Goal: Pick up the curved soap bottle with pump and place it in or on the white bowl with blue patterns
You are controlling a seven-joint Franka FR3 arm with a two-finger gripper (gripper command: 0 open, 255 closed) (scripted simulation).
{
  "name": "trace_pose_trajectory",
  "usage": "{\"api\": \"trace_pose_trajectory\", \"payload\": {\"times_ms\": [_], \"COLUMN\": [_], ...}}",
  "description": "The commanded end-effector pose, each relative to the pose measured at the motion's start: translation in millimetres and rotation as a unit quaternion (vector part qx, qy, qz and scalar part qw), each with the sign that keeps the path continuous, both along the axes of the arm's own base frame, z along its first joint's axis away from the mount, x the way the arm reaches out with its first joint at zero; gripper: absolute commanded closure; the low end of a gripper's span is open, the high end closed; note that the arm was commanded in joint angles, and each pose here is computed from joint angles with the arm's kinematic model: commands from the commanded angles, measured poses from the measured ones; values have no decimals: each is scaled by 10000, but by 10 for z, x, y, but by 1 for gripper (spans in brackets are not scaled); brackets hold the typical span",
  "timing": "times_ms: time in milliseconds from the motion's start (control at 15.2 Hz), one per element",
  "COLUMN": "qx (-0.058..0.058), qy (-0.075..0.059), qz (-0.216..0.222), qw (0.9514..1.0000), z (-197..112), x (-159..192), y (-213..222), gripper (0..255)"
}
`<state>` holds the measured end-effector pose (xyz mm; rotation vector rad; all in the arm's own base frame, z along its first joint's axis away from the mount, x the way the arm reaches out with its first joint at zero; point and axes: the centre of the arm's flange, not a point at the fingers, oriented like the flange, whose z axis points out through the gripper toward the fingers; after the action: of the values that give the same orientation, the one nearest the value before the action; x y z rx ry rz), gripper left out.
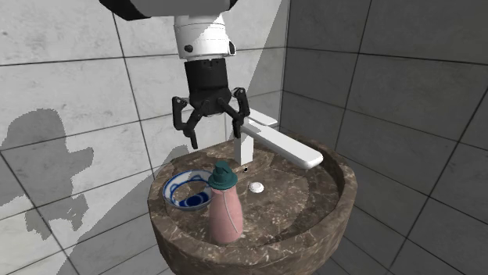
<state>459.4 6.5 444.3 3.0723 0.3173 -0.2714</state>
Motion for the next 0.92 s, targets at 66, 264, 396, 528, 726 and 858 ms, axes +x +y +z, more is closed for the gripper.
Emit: {"api": "trace_pose_trajectory", "payload": {"times_ms": [66, 264, 396, 528, 726, 858], "qx": [-13, -26, -35, -41, -41, -41], "qy": [155, 311, 414, 485, 485, 485], "qz": [222, 439, 583, 682, 682, 682], "qw": [9996, 9985, 9974, 9965, 9965, 9965], "z": [-362, -718, -960, -1127, -1280, -1381], "x": [229, 463, 612, 711, 671, 644], "y": [22, 48, 71, 89, 74, 64], "gripper": [0, 0, 0, 0, 0, 0]}}
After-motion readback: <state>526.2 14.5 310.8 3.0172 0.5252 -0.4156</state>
